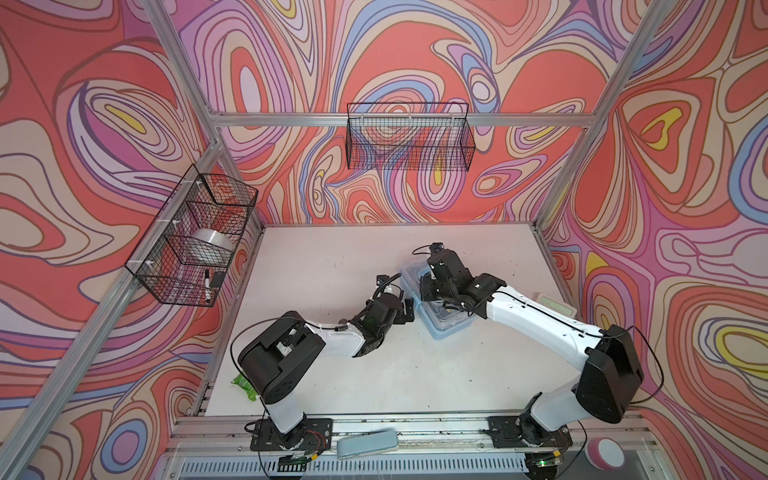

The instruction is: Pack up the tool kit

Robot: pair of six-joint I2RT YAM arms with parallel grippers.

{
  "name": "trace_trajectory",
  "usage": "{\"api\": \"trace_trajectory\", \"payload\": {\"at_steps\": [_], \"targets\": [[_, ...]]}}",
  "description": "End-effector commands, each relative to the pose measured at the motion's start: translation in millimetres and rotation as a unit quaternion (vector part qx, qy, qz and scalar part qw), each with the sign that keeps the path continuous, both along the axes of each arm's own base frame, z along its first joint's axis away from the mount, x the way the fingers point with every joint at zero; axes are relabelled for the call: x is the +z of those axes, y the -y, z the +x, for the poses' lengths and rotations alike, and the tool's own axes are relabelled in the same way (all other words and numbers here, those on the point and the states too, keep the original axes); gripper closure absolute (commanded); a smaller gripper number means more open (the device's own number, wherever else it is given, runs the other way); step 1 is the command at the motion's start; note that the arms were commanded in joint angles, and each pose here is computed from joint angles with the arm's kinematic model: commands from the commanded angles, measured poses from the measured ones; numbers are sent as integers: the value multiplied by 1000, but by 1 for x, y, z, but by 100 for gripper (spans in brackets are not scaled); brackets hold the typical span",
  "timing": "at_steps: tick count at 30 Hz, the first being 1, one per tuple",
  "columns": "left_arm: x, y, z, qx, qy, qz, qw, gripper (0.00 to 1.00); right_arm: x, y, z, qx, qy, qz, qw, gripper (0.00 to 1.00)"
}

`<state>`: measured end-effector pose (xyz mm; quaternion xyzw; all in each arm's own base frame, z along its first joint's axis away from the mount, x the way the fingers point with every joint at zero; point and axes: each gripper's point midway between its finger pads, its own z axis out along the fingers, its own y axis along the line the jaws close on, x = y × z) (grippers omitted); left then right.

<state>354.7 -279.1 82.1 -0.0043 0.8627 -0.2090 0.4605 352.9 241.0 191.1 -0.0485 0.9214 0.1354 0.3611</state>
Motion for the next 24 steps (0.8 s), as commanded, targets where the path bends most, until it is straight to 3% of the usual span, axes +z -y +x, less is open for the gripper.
{"api": "trace_trajectory", "payload": {"at_steps": [1, 7, 10, 12, 14, 19, 24], "targets": [[4, 9, 5, -5, 3, -18, 1000, 0, -3, 33, 7, -39, 7, -19, 999, 91], [1, 9, 5, -3, 0, -19, 1000, 0, -10, 75, 16, -75, 5, -30, 997, 91], [-1, 10, 5, -4, -3, -20, 1000, 0, -15, 91, 18, -88, 3, -41, 995, 84], [-2, 10, 5, -4, -3, -19, 1000, 0, -18, 93, 19, -78, 1, -46, 996, 75], [-3, 10, 5, -3, -5, -17, 1000, 0, -20, 91, 19, -60, 0, -50, 997, 58], [-4, 9, 4, -1, -7, -17, 1000, 0, -27, 84, 19, -24, -6, -34, 999, 35], [-6, 10, 5, -3, -11, -16, 1000, 0, -38, 92, 24, -34, -19, -35, 999, 28]]}}
